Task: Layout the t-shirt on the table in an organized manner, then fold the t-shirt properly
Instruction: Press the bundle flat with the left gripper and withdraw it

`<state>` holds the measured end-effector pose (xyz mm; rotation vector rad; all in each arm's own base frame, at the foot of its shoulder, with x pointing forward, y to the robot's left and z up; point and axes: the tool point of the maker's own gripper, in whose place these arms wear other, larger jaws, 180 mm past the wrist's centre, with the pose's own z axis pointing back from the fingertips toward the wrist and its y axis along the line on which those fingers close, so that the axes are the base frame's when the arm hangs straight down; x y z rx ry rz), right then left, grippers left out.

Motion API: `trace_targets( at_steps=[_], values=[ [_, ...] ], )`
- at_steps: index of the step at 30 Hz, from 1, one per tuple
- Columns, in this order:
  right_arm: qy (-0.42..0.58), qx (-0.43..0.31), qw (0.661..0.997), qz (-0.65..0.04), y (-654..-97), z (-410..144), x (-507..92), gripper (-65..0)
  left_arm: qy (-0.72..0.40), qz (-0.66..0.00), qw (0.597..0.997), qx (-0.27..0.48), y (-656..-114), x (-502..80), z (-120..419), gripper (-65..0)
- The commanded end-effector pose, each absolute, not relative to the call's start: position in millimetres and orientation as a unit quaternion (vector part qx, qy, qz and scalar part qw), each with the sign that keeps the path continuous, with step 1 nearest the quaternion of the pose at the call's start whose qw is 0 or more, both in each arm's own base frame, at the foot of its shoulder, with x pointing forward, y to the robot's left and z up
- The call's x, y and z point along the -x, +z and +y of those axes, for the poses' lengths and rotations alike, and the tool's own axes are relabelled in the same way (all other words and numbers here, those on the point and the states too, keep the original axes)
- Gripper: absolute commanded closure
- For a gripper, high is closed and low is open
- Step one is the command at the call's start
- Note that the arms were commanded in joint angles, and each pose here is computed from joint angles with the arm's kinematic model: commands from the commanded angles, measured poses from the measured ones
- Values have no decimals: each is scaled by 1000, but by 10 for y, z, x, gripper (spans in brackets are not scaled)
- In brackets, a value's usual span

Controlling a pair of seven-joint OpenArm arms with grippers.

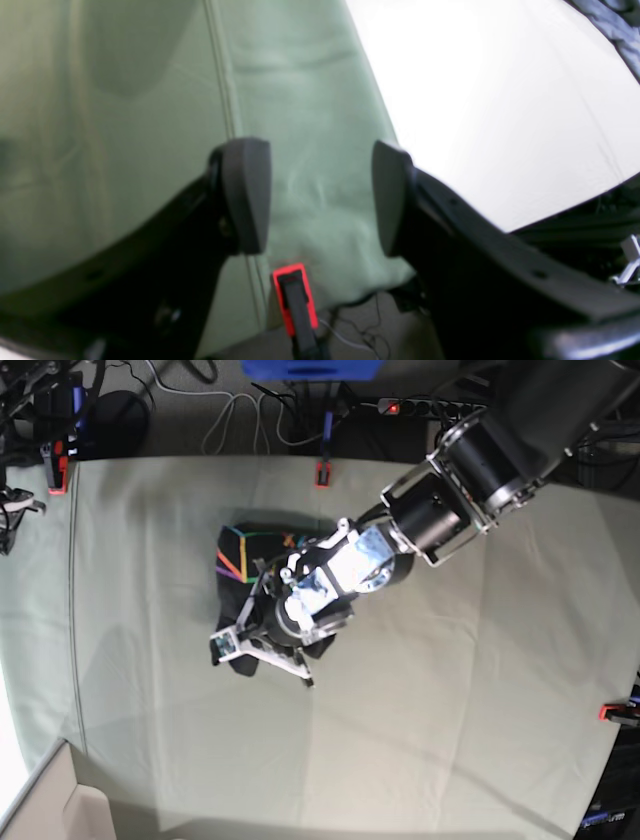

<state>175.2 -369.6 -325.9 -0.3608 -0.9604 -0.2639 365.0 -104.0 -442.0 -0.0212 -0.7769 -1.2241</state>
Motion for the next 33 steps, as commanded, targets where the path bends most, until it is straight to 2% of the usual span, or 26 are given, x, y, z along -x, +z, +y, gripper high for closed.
trace_targets(
  at_steps=[1, 7, 10, 16, 20, 23, 26, 29, 33],
  values=[
    [-119, 177, 850, -481, -3121, -3716, -1801, -326, -559, -385, 735, 15, -4214, -3780, -1179, -53],
    [-118, 176, 855, -474, -3162, -3702, -1743, -326, -564, -396, 724, 3, -4122, -3856, -1203, -347],
    [-119, 176, 854, -474, -3159, -3697, -1745, -326, -579, -406, 707, -20, -4060, -3909, -1203, -417],
    [-118, 176, 855, -473, -3165, -3696, -1741, -326, -590, -458, 664, -33, -3648, -3947, -1391, -417],
    [-118, 172, 856, -473, -3181, -3664, -1750, -326, -586, -445, 674, -66, -3628, -4010, -1202, -417],
    [-118, 168, 856, -475, -3183, -3630, -1763, -324, -537, -478, 691, -70, -3321, -4237, -973, -417],
    [-110, 145, 859, -478, -3250, -3448, -1860, -308, -464, -502, 726, -76, -3101, -4367, -522, -417],
    [-91, 123, 860, -487, -3251, -3238, -2004, -219, -373, -528, 757, -94, -2809, -4441, 74, -417],
    [-53, 78, 856, -508, -3199, -2766, -2266, -17, -246, -527, 802, -135, -2744, -4257, 1112, -417]
  ],
)
